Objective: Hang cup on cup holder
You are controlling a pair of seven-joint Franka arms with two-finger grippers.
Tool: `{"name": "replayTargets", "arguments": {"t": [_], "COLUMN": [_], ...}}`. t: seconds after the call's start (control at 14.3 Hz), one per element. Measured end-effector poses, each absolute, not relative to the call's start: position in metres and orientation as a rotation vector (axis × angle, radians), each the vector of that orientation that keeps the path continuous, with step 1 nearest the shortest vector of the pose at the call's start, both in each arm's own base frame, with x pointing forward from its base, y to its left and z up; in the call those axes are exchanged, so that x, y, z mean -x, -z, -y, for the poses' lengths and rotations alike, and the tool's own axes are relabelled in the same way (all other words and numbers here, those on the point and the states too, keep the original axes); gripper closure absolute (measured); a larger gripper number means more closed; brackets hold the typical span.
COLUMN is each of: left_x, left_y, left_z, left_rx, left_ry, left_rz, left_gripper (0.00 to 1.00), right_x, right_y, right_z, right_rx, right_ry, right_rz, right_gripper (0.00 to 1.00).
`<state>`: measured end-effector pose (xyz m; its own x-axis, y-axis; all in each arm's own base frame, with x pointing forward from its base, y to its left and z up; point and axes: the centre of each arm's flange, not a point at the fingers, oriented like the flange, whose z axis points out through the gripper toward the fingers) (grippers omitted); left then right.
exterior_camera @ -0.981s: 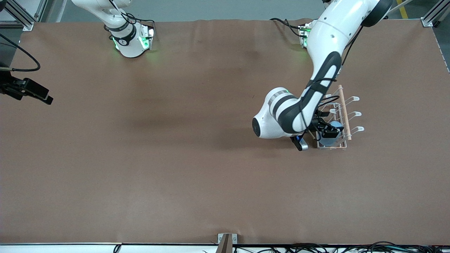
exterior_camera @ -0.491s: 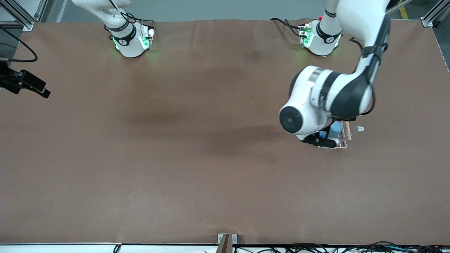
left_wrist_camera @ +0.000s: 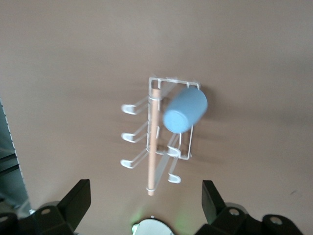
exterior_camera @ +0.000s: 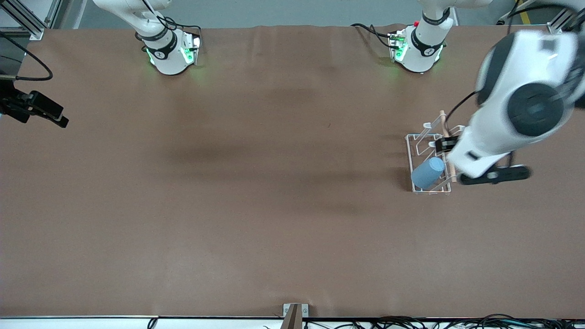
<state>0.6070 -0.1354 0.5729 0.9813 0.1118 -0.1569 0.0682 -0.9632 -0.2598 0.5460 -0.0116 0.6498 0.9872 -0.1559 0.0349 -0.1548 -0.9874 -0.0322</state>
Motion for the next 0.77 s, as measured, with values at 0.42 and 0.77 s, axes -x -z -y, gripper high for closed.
{"name": "replayTargets", "arguments": {"t": [0.42, 0.77], "left_x": [-0.568, -0.569], "left_y": [-0.667, -0.665], "left_z": [0.102, 0.092], "left_rx": [2.964, 3.050], "left_ry": [-0.050, -0.085], "left_rz": [0.240, 0.223], "left_gripper": [0.00, 0.00], "right_x": [-0.549, -0.551], "right_y": [-0.646, -0.642], "right_z": [0.017, 0.020], "right_rx": [3.125, 3.143], "right_ry": [0.054, 0.045], "right_rz": [-0.254, -0.260], "right_gripper": [0.00, 0.00]}}
